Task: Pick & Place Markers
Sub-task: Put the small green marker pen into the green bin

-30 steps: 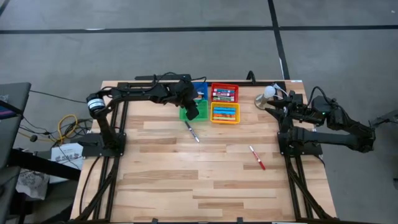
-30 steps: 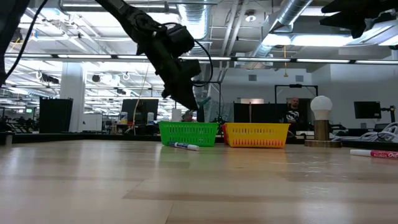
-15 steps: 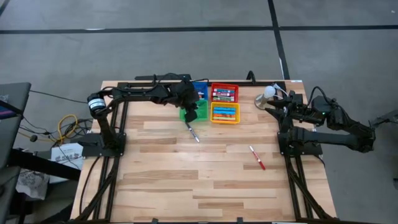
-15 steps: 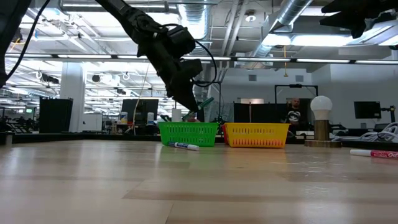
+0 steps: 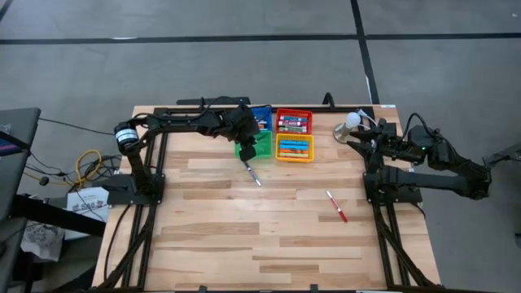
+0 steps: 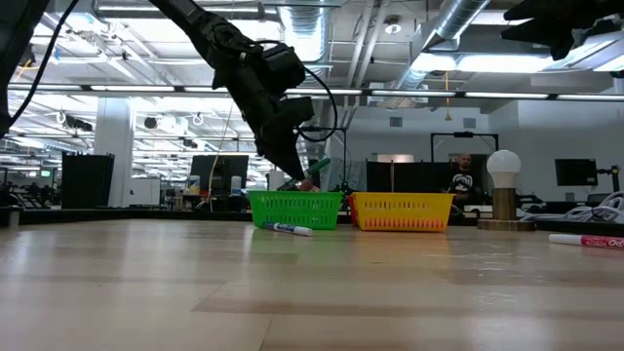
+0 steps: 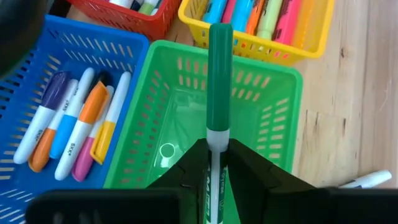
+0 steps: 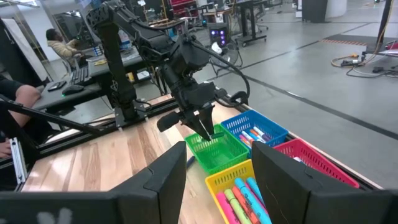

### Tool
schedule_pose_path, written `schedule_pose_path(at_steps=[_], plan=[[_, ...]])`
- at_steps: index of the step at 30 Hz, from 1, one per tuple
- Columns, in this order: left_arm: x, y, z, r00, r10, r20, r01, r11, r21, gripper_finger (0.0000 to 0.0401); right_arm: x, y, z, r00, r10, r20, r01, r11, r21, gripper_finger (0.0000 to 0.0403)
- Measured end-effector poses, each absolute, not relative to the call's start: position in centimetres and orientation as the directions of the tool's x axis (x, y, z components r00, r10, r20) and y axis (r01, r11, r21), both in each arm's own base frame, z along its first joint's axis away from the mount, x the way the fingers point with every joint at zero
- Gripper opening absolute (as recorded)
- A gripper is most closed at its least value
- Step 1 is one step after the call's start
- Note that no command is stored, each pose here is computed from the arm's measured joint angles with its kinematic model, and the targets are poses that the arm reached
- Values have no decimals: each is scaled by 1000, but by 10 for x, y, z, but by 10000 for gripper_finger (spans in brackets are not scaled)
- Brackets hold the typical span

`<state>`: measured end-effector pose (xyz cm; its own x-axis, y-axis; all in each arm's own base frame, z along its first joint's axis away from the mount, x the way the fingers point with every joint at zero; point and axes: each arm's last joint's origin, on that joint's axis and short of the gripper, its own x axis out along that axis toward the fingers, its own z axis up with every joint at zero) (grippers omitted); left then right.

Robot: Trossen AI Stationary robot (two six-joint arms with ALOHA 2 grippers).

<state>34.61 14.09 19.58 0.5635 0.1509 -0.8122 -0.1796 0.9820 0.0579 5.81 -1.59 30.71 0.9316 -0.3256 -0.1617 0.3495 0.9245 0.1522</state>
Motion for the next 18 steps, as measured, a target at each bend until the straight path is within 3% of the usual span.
schedule_pose_path(at_steps=[18], plan=[[350,145,175,523,138,-841,-182,982,47,57,58,-16,307,931,-326,-162,350,924,152,170]])
